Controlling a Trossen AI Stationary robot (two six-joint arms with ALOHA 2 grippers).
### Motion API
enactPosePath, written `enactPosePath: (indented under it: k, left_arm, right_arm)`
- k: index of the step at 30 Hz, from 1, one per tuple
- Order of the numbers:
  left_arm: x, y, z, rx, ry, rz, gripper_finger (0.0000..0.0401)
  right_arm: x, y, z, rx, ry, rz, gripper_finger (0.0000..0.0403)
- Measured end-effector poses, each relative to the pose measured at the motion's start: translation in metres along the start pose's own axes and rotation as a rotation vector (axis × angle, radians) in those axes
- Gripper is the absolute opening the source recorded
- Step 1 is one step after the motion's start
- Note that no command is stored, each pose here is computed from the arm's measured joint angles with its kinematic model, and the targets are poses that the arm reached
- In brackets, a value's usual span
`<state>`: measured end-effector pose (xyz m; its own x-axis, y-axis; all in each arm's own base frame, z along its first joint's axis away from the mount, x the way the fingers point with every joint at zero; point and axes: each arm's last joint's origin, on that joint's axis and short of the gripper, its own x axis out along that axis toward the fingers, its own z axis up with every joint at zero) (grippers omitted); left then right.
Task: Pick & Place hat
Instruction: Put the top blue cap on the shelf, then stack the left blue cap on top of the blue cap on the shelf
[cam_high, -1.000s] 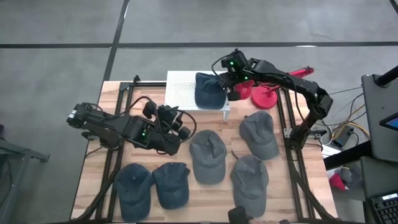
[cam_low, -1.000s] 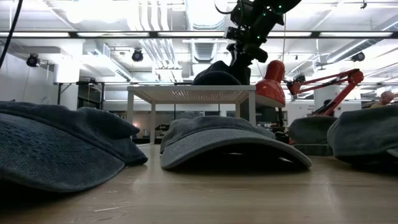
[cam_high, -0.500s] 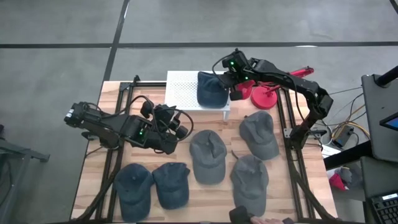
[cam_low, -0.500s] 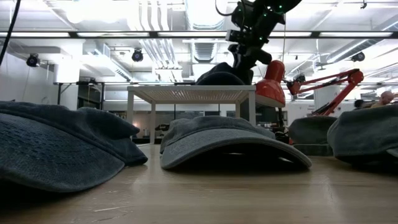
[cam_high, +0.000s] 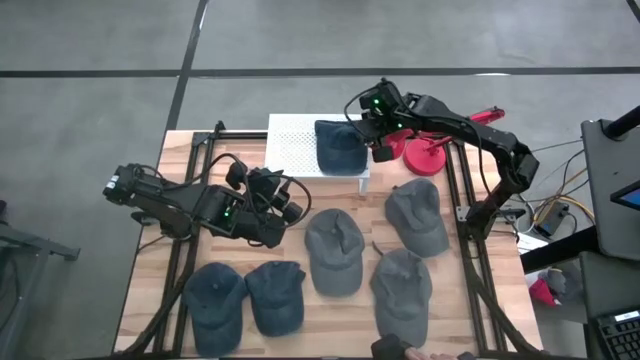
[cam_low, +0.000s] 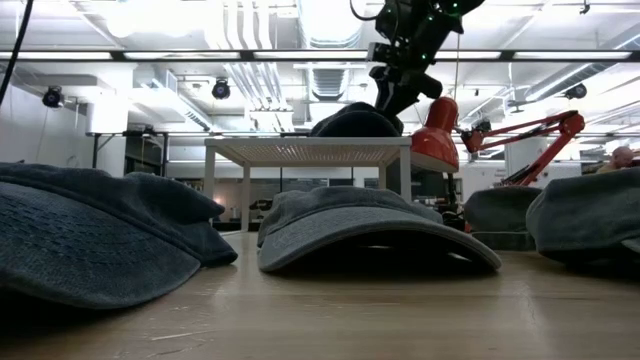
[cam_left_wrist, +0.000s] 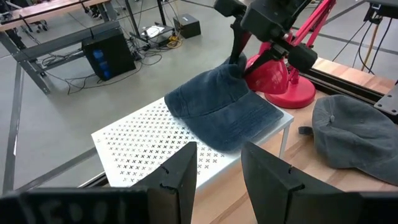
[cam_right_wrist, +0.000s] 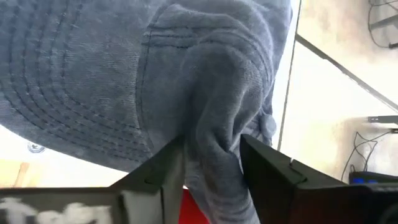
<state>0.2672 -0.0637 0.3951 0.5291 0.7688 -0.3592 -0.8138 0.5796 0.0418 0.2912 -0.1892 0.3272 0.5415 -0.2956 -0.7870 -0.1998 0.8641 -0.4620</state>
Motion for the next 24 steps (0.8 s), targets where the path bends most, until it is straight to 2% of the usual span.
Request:
enactPosePath:
  k: [8, 15, 20, 24]
  left_arm:
    - [0.0, 0.0, 0.0, 0.001, 0.0, 0.0, 0.0129]
    - [0.0, -0.001, -0.001, 0.001, 0.038, -0.032, 0.0129]
    - [0.0, -0.002, -0.004, 0.016, 0.115, -0.089, 0.0129]
    - [-0.001, -0.002, -0.01, 0.041, 0.247, -0.168, 0.0129]
  right_arm:
    - [-0.019, 0.0, 0.001, -0.001, -0.03, -0.039, 0.0198]
    - [-0.043, 0.002, 0.002, 0.059, -0.066, -0.078, 0.0212]
    - [-0.064, 0.007, -0.001, 0.143, -0.078, -0.08, 0.021]
    - [-0.082, 0.014, -0.005, 0.201, -0.087, -0.066, 0.0211]
